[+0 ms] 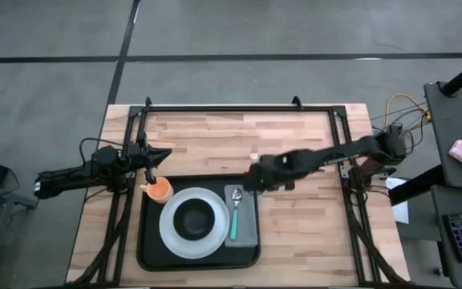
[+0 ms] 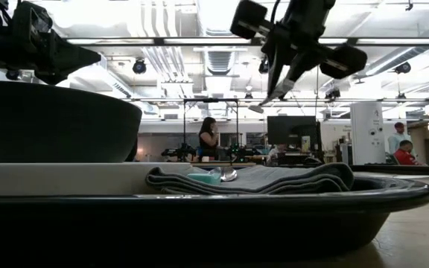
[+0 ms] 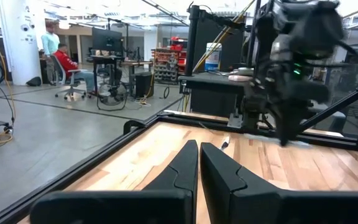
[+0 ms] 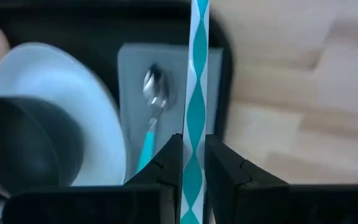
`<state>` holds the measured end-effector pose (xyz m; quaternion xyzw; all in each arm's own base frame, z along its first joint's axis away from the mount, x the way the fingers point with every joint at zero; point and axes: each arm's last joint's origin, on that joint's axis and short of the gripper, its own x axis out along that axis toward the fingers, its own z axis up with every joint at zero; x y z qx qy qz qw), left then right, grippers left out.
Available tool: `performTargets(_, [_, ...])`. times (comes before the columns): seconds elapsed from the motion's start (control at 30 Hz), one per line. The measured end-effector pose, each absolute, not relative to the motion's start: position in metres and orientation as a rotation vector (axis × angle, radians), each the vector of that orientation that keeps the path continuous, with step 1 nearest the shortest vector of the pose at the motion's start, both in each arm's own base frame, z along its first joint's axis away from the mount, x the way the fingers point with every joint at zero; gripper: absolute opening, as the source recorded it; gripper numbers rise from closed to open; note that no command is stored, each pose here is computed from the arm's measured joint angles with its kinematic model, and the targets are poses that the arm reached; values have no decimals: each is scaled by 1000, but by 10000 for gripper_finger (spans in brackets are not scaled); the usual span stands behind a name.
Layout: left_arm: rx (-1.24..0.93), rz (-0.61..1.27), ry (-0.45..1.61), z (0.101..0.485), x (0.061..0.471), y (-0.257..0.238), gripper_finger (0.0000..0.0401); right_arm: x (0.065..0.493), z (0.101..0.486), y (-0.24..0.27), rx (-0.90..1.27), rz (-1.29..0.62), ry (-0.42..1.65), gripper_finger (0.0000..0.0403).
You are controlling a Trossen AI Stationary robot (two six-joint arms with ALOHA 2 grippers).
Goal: Set up tray
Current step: Put the white and green fork on the gray napkin to the right of the green spoon
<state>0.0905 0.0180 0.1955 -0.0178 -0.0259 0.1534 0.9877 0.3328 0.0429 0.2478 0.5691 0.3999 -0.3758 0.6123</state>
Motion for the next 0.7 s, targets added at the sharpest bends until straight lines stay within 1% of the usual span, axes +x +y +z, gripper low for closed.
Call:
performTargets(0.2, [-36,308,-53,196,90,18,0,341,229,88,1386,-866,912,38])
performTargets(0.37, [-36,309,-52,195,90,18,0,350,216,118,1452,-813,864,38])
performTargets(0.53, [-36,308,-52,196,90,18,0,359,201,138,1477,-761,835,38])
performTargets(0.7, [-36,308,-53,196,90,18,0,362,187,149,1482,-763,846,38])
